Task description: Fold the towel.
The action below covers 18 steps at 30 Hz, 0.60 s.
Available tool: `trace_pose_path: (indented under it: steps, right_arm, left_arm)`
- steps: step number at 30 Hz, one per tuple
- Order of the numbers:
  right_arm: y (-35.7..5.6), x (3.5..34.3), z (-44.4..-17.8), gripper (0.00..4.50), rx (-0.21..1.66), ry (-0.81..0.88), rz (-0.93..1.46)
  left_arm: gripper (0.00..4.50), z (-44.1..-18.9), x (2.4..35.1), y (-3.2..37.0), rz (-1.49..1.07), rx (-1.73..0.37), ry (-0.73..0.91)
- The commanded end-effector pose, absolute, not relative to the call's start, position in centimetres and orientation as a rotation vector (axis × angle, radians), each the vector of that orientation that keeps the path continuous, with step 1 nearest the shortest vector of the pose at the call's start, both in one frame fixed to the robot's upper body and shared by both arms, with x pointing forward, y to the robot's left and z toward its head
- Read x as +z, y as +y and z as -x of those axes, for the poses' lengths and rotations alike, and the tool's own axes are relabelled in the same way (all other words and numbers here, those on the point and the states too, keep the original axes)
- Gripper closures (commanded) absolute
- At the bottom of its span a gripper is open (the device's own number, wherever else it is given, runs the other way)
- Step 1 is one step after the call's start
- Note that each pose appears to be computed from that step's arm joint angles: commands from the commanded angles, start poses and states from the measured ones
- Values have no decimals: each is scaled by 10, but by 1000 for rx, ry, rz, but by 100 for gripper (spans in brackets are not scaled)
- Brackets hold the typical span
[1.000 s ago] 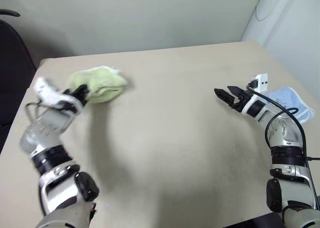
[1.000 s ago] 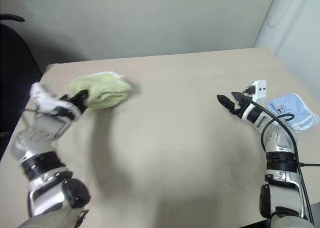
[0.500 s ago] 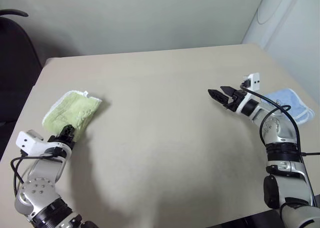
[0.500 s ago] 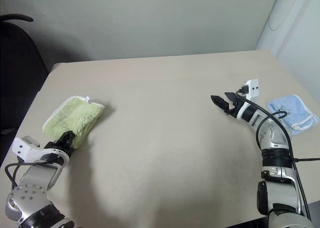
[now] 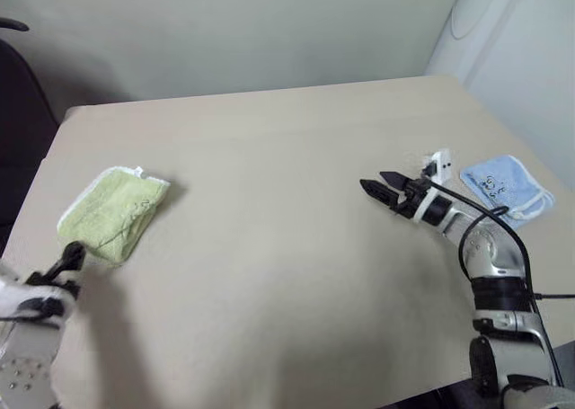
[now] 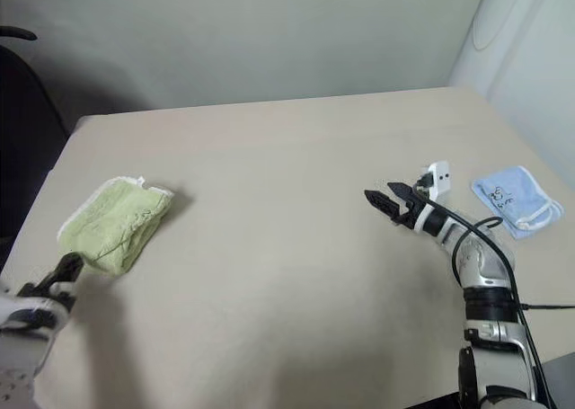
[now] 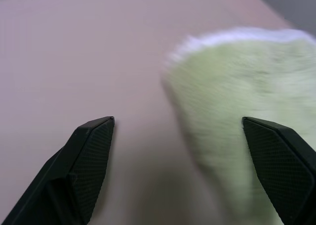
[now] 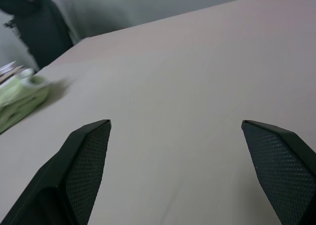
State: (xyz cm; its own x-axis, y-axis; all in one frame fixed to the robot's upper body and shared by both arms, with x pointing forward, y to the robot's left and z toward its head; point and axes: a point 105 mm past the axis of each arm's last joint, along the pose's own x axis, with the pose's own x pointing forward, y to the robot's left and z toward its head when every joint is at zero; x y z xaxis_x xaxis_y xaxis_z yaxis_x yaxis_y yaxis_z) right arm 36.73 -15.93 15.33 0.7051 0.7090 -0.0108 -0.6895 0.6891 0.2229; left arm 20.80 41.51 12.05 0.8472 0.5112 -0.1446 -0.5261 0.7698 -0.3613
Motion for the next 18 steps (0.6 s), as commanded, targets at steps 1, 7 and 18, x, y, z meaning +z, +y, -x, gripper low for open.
trace_pose_path:
  steps: [1, 7, 18]
  right_arm:
    - [-151, 168, -360, 0, 845, 50, -120]
    - [-161, 173, -382, 0, 745, -23, 62]
    - [-181, 169, -372, 0, 662, -58, 71]
  left_arm:
    - [3, -210, 180, 403, 202, 394, -142]
    - [3, -265, 196, 283, 31, -129, -101]
    - [3, -315, 148, 182, -89, -414, 2]
